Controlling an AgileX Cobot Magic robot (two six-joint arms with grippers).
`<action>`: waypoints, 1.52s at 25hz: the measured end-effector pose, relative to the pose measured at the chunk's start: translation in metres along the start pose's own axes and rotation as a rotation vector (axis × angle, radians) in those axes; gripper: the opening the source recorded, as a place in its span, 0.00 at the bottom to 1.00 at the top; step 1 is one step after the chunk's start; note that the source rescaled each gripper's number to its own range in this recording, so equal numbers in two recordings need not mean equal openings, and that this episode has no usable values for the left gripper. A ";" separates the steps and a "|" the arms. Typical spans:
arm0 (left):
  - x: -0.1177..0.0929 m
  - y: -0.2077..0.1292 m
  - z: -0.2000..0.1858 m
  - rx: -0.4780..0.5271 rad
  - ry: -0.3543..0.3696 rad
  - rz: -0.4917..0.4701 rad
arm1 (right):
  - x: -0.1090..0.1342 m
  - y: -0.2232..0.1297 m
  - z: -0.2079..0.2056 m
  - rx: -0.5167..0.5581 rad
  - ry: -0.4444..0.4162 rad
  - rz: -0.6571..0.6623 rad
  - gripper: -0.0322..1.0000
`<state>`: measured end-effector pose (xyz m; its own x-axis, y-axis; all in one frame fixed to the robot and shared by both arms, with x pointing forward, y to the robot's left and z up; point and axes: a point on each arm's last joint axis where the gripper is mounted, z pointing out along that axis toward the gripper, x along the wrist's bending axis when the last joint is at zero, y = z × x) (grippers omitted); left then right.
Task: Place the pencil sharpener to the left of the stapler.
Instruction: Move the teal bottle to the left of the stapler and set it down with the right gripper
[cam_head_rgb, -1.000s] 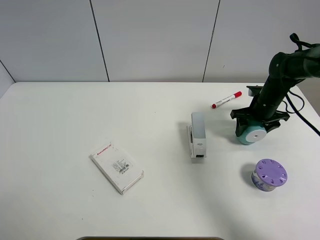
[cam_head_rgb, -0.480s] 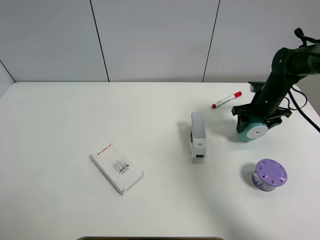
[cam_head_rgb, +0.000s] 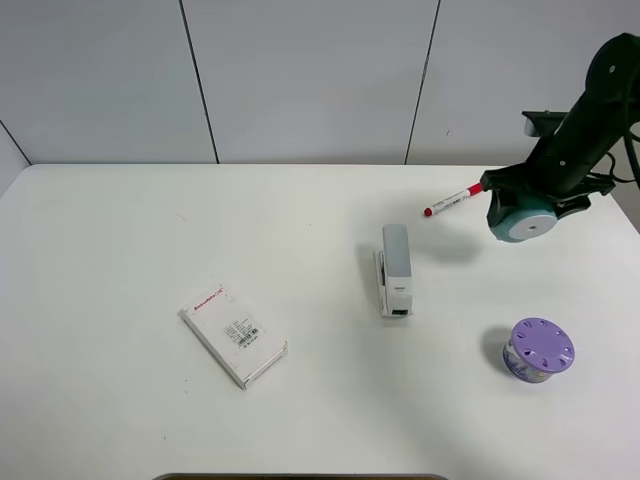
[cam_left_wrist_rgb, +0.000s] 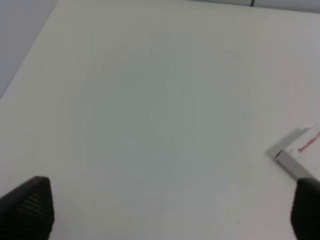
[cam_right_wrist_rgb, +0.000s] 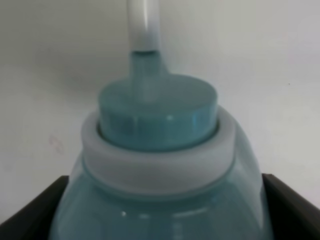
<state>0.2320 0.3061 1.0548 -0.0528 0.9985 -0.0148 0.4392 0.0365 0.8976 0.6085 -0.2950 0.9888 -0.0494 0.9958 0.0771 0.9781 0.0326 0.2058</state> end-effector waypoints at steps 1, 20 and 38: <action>0.000 0.000 0.000 0.000 0.000 0.000 | 0.001 -0.001 -0.006 -0.012 0.000 -0.003 0.03; 0.000 0.000 0.000 0.000 0.000 0.000 | 0.114 0.015 -0.086 -0.216 0.090 -0.295 0.03; 0.000 0.000 0.000 0.000 0.000 0.000 | 0.252 -0.016 -0.032 -0.103 0.199 -0.611 0.03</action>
<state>0.2320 0.3061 1.0548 -0.0528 0.9985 -0.0148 0.4392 0.0365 0.8976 0.5734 -0.0470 1.0363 -0.6366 0.7655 0.0938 0.7381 0.5696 0.3617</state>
